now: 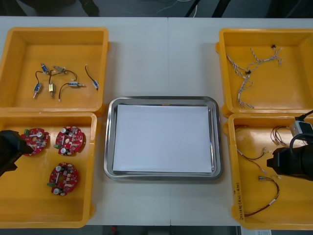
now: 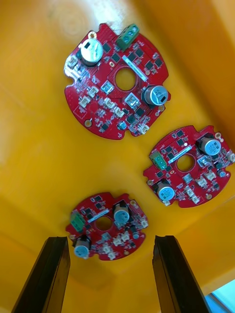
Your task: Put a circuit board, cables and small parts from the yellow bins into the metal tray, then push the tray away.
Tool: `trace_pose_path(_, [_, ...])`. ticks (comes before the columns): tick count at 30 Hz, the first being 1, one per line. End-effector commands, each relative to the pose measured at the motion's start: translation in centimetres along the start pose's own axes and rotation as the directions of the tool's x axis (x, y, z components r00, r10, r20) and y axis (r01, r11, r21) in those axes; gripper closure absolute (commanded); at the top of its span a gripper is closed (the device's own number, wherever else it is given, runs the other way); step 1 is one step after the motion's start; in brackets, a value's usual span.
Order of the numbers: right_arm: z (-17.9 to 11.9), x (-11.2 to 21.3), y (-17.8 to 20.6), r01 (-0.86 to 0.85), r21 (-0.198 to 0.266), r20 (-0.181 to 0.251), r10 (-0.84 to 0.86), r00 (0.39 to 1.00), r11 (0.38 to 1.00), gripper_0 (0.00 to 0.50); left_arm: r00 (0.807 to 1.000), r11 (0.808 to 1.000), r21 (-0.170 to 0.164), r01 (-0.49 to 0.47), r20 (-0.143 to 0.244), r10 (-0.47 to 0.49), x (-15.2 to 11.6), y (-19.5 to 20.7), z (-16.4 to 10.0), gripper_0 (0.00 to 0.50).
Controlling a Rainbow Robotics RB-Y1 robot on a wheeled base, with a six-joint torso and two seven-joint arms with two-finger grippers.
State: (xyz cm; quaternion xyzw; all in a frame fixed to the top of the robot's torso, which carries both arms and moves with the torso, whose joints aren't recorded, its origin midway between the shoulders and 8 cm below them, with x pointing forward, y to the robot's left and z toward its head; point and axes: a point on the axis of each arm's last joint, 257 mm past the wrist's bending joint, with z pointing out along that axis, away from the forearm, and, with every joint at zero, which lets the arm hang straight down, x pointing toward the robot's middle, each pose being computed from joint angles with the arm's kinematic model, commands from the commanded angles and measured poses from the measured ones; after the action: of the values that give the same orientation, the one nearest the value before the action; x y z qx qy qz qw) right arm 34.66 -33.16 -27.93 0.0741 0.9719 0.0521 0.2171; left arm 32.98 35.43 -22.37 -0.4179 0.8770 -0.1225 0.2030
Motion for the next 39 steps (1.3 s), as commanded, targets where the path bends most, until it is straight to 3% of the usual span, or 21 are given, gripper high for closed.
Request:
trace_pose_path(1, [1.5,1.4,0.6,-0.032,-0.003,-0.011,0.032,0.999,0.999,0.0,0.996,0.995,0.042,0.089,0.008,-0.09,0.7,0.1,0.1,0.0])
trace_pose_path(7, [2.2,2.6,0.7,-0.034,0.008,-0.032,0.035,0.999,0.999,0.0,0.99,0.988,0.061,0.139,-0.006,-0.139,1.4,0.2,0.9,0.0])
trace_pose_path(11, [2.8,3.8,0.7,-0.019,0.023,-0.053,0.02,0.998,1.0,0.0,0.985,0.984,0.056,0.17,-0.023,-0.169,2.4,0.7,1.6,0.0])
trace_pose_path(24, [4.0,4.8,0.8,0.008,0.042,-0.028,-0.007,1.0,0.999,0.0,0.976,0.977,0.025,0.212,-0.057,-0.211,4.9,2.0,3.6,0.0])
trace_pose_path(28, [4.5,5.3,1.0,0.015,0.045,-0.023,-0.014,1.0,0.999,0.0,0.972,0.973,0.03,0.227,-0.072,-0.225,5.5,2.1,4.5,0.0])
trace_pose_path(39, [5.7,5.4,1.0,0.032,0.058,0.005,-0.033,0.999,0.998,0.0,0.964,0.967,-0.001,0.254,-0.084,-0.254,5.8,3.6,7.0,0.0])
